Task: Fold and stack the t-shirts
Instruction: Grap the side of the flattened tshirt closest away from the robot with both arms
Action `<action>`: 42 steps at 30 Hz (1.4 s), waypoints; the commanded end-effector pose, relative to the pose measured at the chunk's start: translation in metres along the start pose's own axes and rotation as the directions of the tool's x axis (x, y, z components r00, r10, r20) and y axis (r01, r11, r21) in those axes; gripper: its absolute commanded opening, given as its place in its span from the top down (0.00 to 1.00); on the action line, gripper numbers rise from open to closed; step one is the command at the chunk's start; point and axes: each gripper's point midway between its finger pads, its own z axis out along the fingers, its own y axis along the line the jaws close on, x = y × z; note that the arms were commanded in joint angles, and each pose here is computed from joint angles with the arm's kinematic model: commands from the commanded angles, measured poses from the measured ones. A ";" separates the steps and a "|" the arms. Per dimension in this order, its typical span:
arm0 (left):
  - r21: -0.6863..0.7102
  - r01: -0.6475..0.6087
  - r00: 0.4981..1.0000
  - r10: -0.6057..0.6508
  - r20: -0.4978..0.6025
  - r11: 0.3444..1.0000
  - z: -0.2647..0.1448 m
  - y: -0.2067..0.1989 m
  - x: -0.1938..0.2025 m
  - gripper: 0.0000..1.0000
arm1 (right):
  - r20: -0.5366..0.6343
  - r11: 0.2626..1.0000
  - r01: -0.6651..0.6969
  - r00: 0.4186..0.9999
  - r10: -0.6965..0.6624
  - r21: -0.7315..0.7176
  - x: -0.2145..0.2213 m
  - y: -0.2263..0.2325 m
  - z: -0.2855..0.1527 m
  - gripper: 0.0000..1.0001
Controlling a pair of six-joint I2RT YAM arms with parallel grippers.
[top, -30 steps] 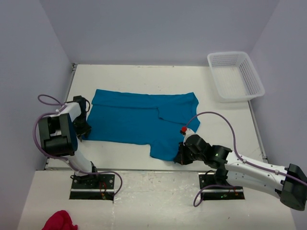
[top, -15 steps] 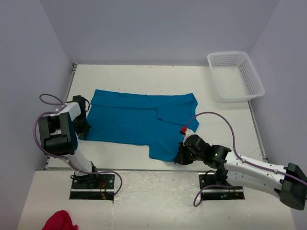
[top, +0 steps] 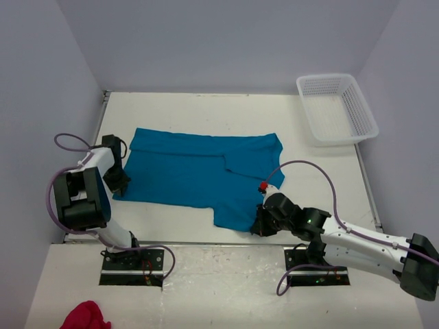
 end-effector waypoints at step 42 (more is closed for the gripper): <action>0.079 0.035 0.999 -0.032 -0.028 0.996 0.028 0.003 -0.016 0.63 | 0.055 0.998 0.017 0.998 -0.014 -0.054 -0.012 0.013 -0.004 1.00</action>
